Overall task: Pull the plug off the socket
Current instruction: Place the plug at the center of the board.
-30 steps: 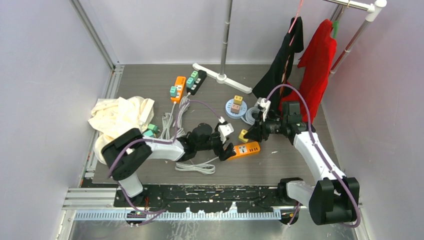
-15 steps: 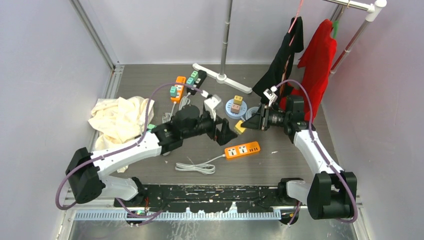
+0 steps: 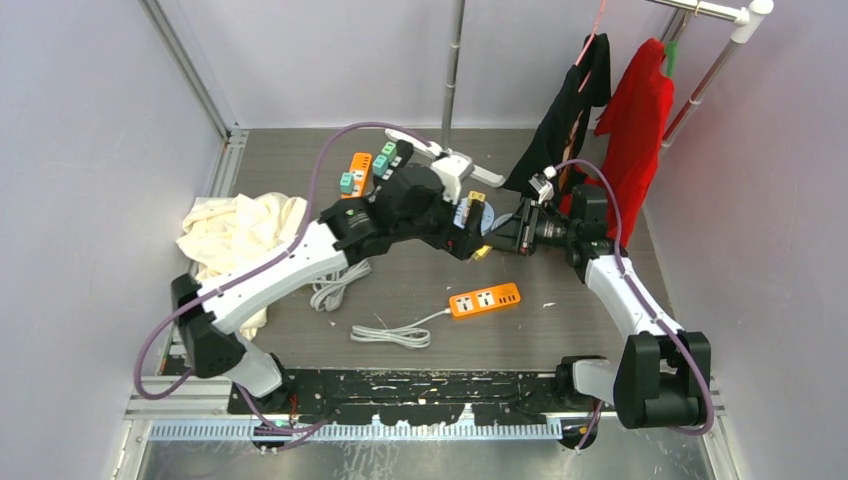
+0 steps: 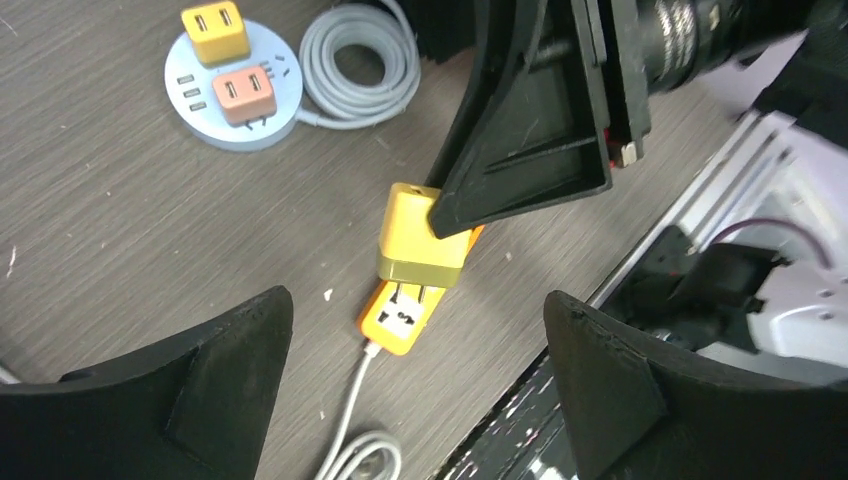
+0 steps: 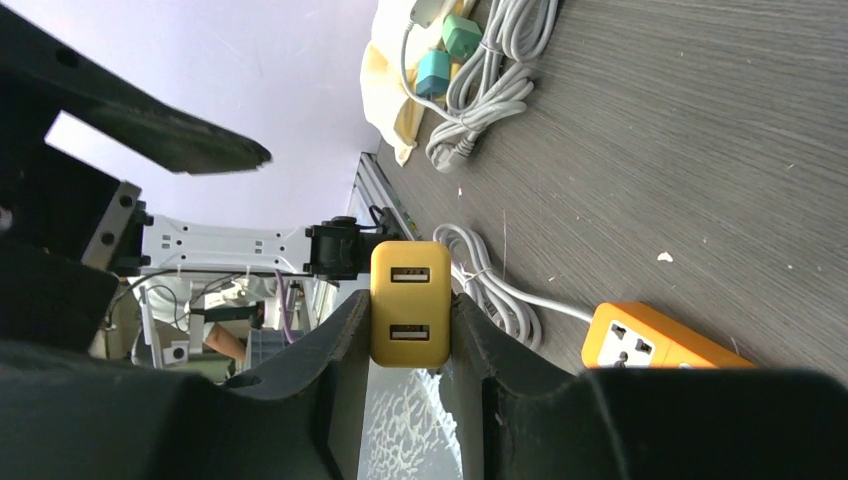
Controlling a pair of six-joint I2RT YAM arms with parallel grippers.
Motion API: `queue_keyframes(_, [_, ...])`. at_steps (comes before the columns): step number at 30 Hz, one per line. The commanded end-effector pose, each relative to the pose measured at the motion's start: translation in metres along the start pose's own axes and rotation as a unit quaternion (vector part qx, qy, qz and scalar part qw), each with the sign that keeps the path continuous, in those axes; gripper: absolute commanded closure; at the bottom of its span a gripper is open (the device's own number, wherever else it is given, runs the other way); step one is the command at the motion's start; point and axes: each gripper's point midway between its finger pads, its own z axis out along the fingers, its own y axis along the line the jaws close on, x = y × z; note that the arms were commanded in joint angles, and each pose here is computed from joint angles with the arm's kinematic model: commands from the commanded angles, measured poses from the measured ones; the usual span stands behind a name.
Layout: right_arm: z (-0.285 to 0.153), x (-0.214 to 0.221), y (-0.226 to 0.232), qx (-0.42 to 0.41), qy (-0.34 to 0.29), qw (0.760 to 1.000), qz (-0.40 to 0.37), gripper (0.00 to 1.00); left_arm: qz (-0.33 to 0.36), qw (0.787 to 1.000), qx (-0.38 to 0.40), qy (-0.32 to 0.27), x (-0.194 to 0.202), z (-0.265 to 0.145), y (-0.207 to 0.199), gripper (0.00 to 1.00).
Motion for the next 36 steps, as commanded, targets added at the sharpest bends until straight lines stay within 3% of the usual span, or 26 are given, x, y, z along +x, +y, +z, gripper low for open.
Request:
queue_keyframes(1, [0.002,-0.011,0.016,-0.023,-0.001,1.0,-0.014,0.95,0.082,0.992,-0.061,0.072,0.021,0.005,0.009,0.07])
queue_keyframes(9, [0.007,-0.012,0.012,-0.027,0.013,1.0,0.004,0.94,0.114,0.986,-0.059,0.107,0.031,0.034,-0.001,0.12])
queue_keyframes(20, [0.011,-0.01,0.01,-0.033,0.028,0.999,0.012,0.93,0.13,0.982,-0.058,0.123,0.043,0.068,-0.002,0.26])
queue_keyframes(28, [0.012,-0.009,0.008,-0.033,0.033,0.999,0.013,0.92,0.127,0.981,-0.063,0.131,0.051,0.079,0.001,0.52])
queue_keyframes(31, [0.012,-0.008,0.008,-0.034,0.034,0.999,0.014,0.91,0.124,0.981,-0.069,0.132,0.052,0.079,0.003,0.77])
queue_keyframes(32, [0.012,-0.008,0.008,-0.034,0.035,0.999,0.013,0.88,0.122,0.981,-0.072,0.131,0.051,0.078,0.004,0.87])
queue_keyframes(34, [0.012,-0.008,0.007,-0.033,0.035,0.999,0.012,0.81,0.119,0.981,-0.078,0.13,0.05,0.076,0.006,0.96])
queue_keyframes(36, [0.012,-0.007,0.007,-0.032,0.036,0.999,0.008,0.65,0.116,0.981,-0.084,0.127,0.05,0.073,0.009,1.0])
